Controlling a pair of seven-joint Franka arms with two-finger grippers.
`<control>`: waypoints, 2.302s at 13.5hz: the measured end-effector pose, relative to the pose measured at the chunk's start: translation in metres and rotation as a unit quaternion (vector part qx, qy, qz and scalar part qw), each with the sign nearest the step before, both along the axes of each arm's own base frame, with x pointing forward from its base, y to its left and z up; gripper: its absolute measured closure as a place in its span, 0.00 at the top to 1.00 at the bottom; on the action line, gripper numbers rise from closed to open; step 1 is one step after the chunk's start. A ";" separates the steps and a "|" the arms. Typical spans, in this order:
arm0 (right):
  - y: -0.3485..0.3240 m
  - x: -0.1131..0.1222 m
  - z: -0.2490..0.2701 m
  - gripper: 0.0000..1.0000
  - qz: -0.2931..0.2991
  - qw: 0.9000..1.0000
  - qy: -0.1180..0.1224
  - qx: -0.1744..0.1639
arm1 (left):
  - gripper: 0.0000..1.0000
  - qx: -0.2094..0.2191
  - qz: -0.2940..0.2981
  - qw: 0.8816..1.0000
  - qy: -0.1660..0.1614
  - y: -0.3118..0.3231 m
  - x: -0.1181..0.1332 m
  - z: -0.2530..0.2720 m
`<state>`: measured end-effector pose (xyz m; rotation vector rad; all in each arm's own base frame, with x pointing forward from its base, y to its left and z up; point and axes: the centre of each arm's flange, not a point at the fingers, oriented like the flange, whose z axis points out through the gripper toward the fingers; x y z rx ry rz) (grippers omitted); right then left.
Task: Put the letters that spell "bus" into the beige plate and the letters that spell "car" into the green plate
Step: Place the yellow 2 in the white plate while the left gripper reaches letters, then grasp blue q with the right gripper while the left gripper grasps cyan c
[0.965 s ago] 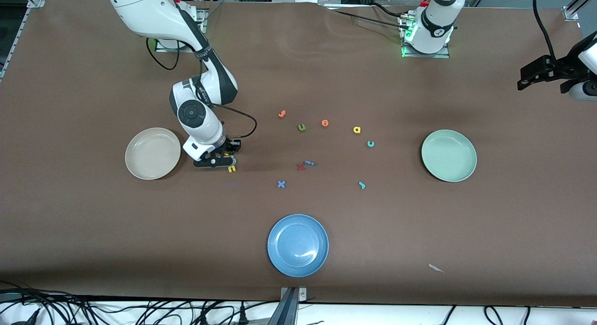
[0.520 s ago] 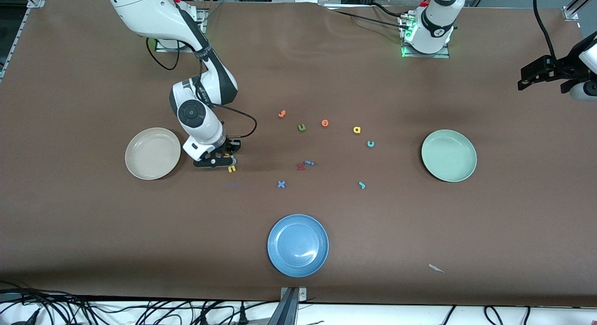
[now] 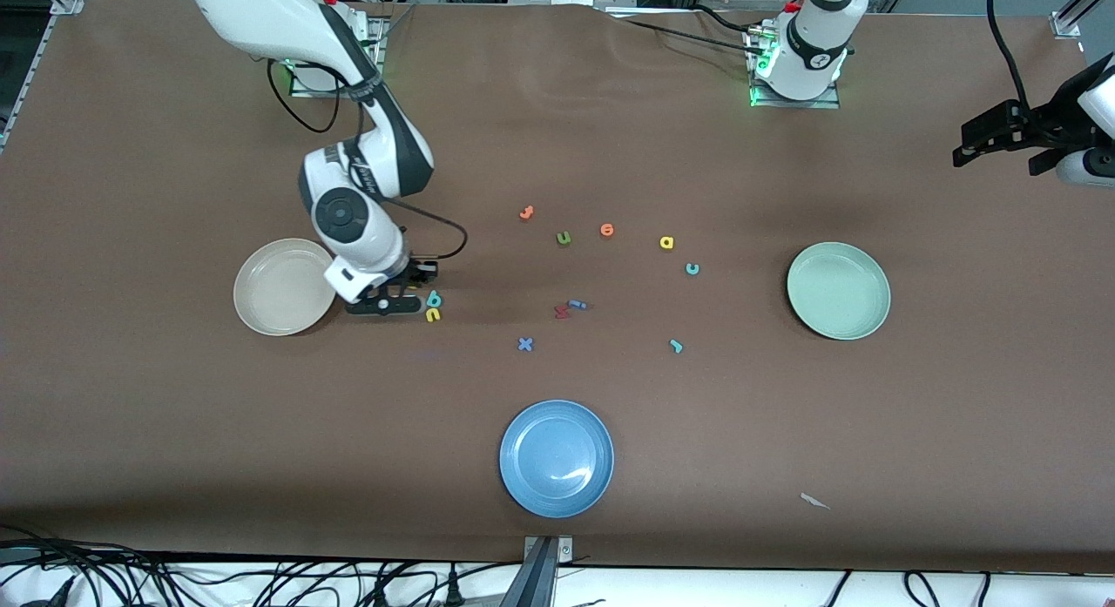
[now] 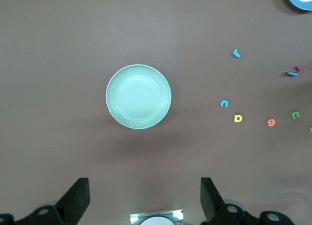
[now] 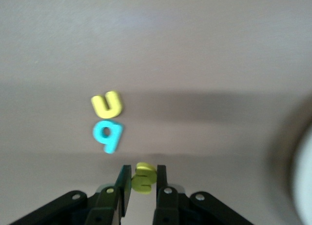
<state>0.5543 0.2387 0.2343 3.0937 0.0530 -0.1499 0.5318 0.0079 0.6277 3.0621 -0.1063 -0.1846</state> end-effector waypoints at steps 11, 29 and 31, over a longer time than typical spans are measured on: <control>-0.248 0.046 0.021 0.25 0.022 0.996 0.078 -0.039 | 1.00 -0.007 -0.064 0.997 -0.029 -0.084 0.014 -0.100; -0.131 0.074 0.064 0.99 -0.120 0.993 0.009 -0.010 | 1.00 -0.031 -0.173 0.984 0.001 -0.249 0.028 -0.395; -0.096 0.073 0.065 0.99 -0.153 0.988 0.001 -0.016 | 1.00 -0.030 -0.174 0.984 -0.008 -0.251 0.015 -0.417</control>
